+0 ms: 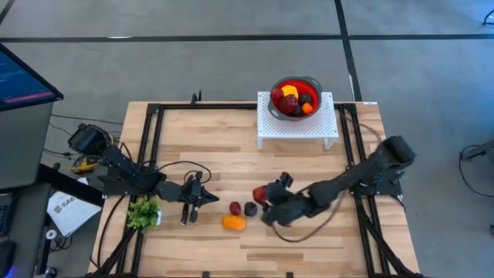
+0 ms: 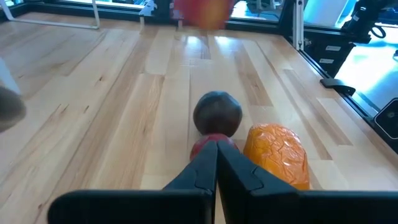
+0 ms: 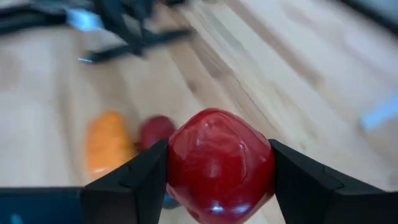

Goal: Pick & Place Fruit
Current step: Put the red apple into the orange strainer bowl on the shelf

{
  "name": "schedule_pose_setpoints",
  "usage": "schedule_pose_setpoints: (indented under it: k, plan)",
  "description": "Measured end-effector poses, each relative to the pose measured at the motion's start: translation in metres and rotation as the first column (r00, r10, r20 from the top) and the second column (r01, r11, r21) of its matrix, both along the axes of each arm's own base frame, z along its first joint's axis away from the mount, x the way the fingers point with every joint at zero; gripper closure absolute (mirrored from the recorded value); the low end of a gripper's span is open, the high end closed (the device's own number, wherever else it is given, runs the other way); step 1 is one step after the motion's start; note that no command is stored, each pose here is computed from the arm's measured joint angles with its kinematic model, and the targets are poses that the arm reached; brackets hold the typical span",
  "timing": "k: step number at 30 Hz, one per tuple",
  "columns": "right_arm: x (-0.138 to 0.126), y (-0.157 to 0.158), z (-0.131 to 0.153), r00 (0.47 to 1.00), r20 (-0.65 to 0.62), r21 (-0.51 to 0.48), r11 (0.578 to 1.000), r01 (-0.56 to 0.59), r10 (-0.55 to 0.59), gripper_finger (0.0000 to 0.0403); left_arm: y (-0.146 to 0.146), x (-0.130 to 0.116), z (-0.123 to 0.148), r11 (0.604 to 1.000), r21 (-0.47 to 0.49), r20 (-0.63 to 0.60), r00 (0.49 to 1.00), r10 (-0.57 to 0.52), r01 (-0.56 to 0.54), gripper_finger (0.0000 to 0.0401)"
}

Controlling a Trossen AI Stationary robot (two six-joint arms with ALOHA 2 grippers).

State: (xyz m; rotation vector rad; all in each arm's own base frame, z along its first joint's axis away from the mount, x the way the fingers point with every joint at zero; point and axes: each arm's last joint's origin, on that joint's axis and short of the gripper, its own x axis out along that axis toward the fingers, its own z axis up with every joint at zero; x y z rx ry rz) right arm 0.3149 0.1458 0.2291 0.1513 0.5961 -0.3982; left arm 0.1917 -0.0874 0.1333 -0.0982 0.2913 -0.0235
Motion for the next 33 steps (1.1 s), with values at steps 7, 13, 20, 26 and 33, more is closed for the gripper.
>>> schedule_pose_setpoints:
  k: [7,13,20,26,33]
  plan:
    - [-0.032,-0.013,0.086,0.957,0.203,-0.219,0.962,-0.161,0.206,0.0171,0.003,0.001,0.0,1.0,-0.002,0.002,1.0,0.015,-0.015,0.0399]
    - [-0.055,-0.081,0.138,0.94,0.337,-0.328,0.929,0.171,-0.054,0.0171,0.004,0.002,0.001,1.0,-0.003,0.005,1.0,0.021,-0.021,0.0399]
    - [-0.088,-0.195,0.148,0.792,0.344,-0.196,0.786,0.586,-0.504,0.0168,0.004,0.002,0.001,1.0,-0.005,0.008,1.0,0.021,-0.021,0.0399]
    - [-0.115,-0.281,0.133,0.736,0.248,0.01,0.761,0.649,-0.63,0.0166,0.004,0.002,0.001,1.0,-0.005,0.008,1.0,0.021,-0.021,0.0399]
    - [-0.122,-0.327,0.109,0.7,0.145,0.11,0.715,0.691,-0.699,0.0164,0.004,0.002,0.001,1.0,-0.005,0.009,1.0,0.021,-0.021,0.0399]
